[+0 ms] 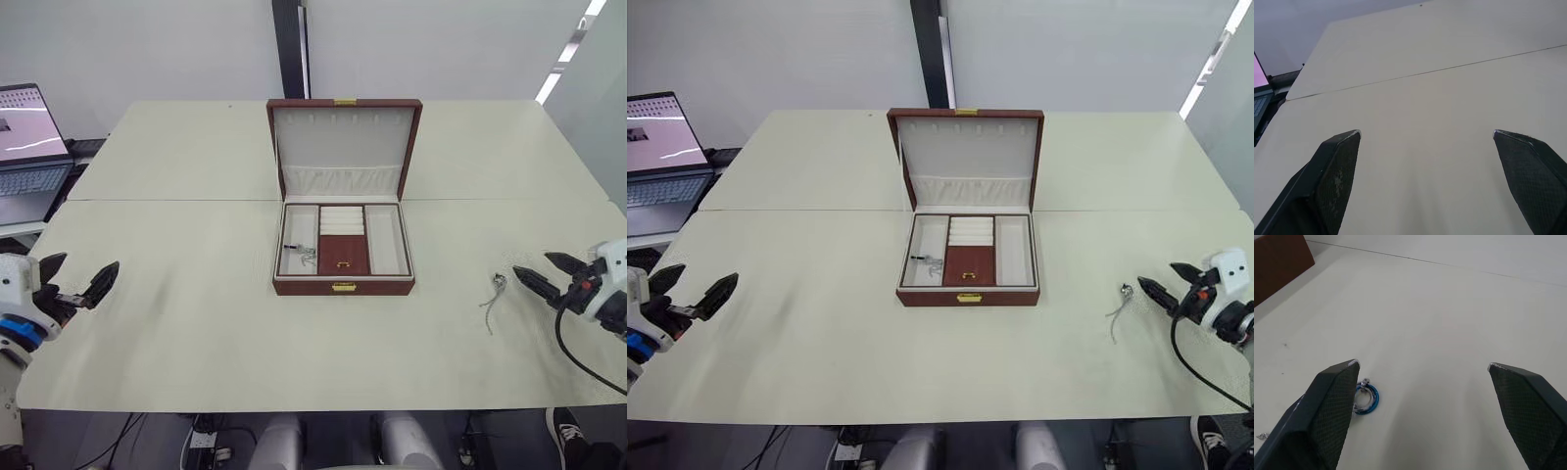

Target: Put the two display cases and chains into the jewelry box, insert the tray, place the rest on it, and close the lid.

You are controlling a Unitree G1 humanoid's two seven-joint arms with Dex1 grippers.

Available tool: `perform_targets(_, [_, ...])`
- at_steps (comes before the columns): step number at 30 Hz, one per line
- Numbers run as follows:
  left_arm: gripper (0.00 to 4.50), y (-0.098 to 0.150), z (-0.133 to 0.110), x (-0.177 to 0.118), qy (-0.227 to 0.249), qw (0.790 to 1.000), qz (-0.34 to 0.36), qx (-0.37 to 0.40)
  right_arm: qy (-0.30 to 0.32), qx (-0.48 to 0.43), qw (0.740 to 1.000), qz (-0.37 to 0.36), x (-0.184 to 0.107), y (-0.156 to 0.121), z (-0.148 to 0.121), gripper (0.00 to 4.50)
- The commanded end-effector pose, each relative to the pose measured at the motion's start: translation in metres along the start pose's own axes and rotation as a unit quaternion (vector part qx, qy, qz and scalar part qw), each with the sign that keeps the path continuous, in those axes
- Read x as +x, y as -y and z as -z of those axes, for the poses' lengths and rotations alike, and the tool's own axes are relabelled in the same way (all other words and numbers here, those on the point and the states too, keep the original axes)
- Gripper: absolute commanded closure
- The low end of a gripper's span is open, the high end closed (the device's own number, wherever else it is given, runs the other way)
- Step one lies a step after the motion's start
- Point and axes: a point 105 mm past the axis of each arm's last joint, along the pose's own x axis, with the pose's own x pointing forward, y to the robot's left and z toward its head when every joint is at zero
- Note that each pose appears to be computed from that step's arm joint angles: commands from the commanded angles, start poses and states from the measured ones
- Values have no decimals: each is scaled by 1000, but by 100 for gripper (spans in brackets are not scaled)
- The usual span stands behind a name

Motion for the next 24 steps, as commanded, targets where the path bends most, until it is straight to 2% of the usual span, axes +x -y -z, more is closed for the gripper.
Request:
perform_targets(1, [0,-16,-9,-6,23,999,-37,11,33,-4,998,53,-10,18,-6,4])
perform_targets(6, [0,-14,2,-7,15,999,-44,8,37,3,996,86,-13,26,2,4])
perform_targets(17, [0,-10,4,-6,11,999,-38,9,32,0,996,82,-12,24,5,4])
perform_targets(21, [0,-6,3,-4,12,999,-30,12,36,0,996,81,-12,23,2,4])
perform_targets(24, [0,8,-11,3,31,999,-4,25,51,5,997,63,-12,16,-6,4])
